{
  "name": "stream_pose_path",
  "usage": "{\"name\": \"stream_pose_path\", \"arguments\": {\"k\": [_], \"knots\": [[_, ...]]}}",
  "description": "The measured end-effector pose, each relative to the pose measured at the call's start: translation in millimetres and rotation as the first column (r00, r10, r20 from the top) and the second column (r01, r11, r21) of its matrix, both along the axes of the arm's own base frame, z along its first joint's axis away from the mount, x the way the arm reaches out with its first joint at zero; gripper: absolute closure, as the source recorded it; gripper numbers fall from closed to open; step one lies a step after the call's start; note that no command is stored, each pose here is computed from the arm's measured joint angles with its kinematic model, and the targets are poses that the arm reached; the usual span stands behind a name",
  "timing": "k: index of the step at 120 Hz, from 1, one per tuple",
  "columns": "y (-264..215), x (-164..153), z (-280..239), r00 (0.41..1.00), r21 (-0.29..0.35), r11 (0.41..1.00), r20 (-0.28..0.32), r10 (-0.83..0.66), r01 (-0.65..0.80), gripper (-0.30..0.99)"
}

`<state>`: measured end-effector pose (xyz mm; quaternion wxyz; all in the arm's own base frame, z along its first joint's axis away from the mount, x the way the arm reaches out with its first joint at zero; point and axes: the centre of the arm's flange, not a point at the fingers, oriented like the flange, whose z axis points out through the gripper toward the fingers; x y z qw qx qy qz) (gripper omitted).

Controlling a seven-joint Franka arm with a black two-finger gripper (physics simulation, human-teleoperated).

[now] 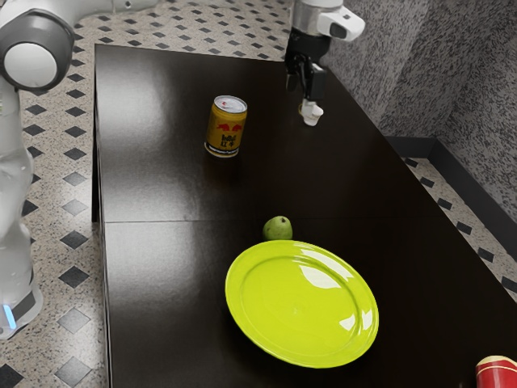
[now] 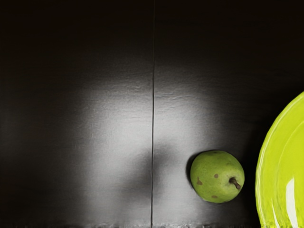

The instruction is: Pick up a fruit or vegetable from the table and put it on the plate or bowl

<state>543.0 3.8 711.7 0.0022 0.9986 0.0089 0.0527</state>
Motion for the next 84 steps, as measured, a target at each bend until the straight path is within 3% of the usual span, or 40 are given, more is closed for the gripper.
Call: {"name": "stream_pose_path", "arguments": {"k": [27, 39, 48, 57, 66, 84], "knots": [[18, -5, 1, 0.999, -0.003, 0.999, -0.025, 0.039, -0.039, 0.0], [28, -29, 74, 0.992, -0.004, 0.998, 0.109, 0.057, -0.056, 0.0], [36, -33, 87, 0.989, -0.017, 0.997, 0.128, 0.073, -0.071, 0.0], [46, -28, 80, 0.989, -0.025, 0.995, 0.107, 0.103, -0.101, 0.0], [55, -17, 55, 0.98, -0.051, 0.98, 0.037, 0.196, -0.194, 0.0], [32, -3, 32, 0.907, -0.111, 0.9, -0.063, 0.417, -0.421, 0.0]]}}
